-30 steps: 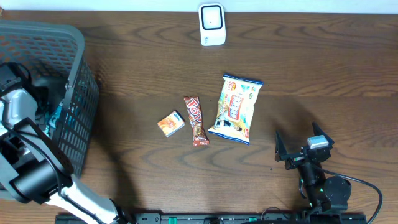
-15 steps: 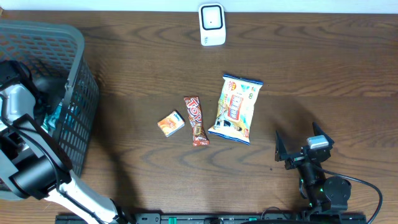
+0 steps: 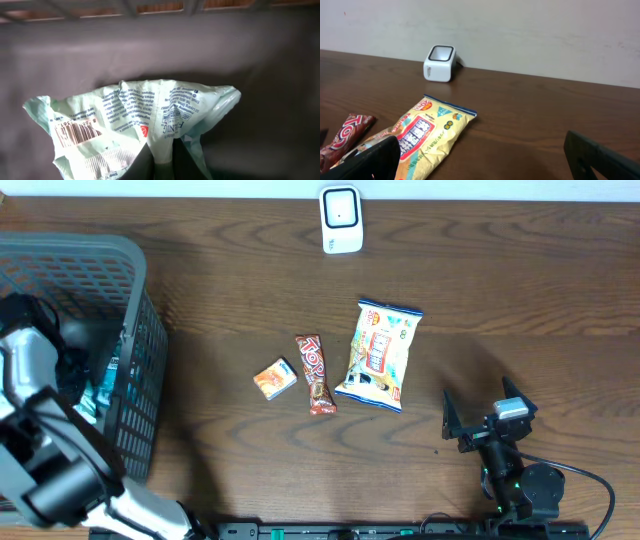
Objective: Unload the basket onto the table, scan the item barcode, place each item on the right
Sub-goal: 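Grasp the mint-green wipes pack and lift it from the basket, then carry the wipes pack to the table beside the snack bag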
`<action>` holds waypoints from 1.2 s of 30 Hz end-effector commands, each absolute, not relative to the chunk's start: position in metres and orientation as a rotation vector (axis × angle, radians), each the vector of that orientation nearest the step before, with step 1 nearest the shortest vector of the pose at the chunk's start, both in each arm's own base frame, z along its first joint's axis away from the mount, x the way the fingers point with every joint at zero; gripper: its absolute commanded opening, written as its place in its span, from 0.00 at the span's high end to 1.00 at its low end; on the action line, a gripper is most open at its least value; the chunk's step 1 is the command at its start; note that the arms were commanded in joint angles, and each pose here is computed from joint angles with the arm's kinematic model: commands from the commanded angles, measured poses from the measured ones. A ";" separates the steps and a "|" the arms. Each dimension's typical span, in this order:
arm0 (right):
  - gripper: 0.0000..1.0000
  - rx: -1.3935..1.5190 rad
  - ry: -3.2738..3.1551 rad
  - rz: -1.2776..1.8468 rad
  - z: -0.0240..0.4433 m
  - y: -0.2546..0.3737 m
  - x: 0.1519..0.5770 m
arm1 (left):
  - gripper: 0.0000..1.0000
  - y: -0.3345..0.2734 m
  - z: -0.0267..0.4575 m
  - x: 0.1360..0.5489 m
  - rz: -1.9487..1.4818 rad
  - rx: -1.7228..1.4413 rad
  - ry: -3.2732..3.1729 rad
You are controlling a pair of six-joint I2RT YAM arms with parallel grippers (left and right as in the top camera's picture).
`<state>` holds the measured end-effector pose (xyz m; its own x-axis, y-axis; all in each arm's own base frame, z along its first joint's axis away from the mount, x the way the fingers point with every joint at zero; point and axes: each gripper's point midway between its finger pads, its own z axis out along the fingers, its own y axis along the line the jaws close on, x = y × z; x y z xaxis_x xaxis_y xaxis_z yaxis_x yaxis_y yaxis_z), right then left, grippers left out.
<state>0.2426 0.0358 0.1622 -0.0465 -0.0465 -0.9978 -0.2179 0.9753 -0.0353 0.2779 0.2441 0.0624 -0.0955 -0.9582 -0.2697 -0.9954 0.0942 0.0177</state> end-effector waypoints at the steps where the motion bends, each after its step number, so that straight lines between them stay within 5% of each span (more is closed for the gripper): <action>1: 0.01 -0.210 1.614 0.142 0.161 0.037 0.242 | 0.93 0.247 0.115 0.283 0.242 -1.890 2.061; 13: 0.01 -0.210 1.614 0.142 0.161 0.037 0.242 | 0.93 0.214 0.241 0.281 -0.023 -1.634 1.822; 25: 0.01 -0.210 1.614 0.142 0.161 0.037 0.242 | 0.93 0.077 0.411 0.273 -0.474 -0.940 1.599; 36: 0.01 -0.210 1.614 0.142 0.161 0.037 0.242 | 0.93 -0.081 0.364 0.295 -0.741 -0.469 2.041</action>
